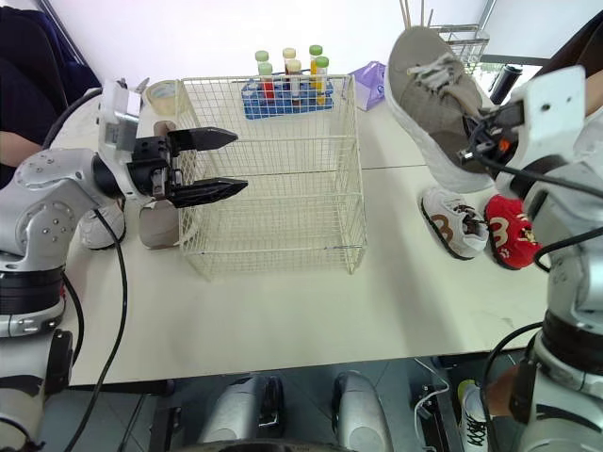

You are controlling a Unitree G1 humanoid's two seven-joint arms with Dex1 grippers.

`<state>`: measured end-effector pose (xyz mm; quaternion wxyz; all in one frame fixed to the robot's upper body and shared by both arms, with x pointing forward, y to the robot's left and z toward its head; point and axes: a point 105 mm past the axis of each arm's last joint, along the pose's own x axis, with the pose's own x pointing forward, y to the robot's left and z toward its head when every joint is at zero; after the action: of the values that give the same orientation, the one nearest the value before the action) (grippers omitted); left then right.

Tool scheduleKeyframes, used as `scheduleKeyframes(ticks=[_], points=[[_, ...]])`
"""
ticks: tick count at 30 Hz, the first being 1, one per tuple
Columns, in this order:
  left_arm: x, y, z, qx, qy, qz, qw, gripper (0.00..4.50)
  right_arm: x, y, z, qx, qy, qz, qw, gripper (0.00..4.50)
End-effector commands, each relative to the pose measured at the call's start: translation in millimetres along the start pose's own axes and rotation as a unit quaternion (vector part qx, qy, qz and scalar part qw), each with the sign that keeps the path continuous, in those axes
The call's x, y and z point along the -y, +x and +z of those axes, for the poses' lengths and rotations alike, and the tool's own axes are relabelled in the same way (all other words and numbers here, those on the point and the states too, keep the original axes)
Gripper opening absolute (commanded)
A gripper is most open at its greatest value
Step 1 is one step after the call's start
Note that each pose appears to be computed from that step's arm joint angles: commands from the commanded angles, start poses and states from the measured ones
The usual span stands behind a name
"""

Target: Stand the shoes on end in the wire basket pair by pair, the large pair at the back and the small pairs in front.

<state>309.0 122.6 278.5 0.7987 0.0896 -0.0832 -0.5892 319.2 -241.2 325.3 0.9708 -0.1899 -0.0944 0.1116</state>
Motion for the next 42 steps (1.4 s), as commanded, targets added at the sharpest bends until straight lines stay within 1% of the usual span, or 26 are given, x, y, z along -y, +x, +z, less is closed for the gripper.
scheduleKeyframes(ticks=[1,4,7,9,12,15,20,27,31,34,42], points=[[-7,-4,19,0.023,0.012,-0.001,1.000,4.50,-6,-10,65,0.115,-0.096,0.083,0.985,0.19],[-18,-12,22,0.023,0.006,0.006,1.000,4.50,-8,-8,87,0.156,-0.142,0.136,0.968,0.19],[-33,-25,29,0.029,-0.009,0.022,0.999,4.50,-22,-9,110,0.211,-0.206,0.208,0.933,0.19],[-42,-34,34,0.034,-0.015,0.031,0.999,4.50,-32,-8,119,0.234,-0.240,0.253,0.908,0.19],[-49,-47,42,0.037,-0.021,0.034,0.999,4.50,-46,-6,120,0.237,-0.284,0.318,0.873,0.19],[-51,-57,54,0.044,-0.030,0.032,0.998,4.50,-54,-3,116,0.226,-0.329,0.372,0.838,0.19],[-48,-66,60,0.015,-0.039,0.009,0.999,4.50,-72,1,115,0.225,-0.391,0.454,0.769,0.19],[-36,-55,53,-0.024,-0.092,-0.064,0.993,4.50,-91,10,118,0.249,-0.441,0.491,0.709,0.19],[-32,-45,38,-0.068,-0.112,-0.097,0.987,4.50,-105,6,128,0.281,-0.462,0.499,0.677,0.19],[-34,-37,34,-0.074,-0.123,-0.108,0.984,4.50,-115,-1,132,0.300,-0.478,0.507,0.651,0.19],[-29,-20,24,-0.104,-0.136,-0.143,0.975,4.50,-133,-12,145,0.336,-0.508,0.509,0.608,0.19]])
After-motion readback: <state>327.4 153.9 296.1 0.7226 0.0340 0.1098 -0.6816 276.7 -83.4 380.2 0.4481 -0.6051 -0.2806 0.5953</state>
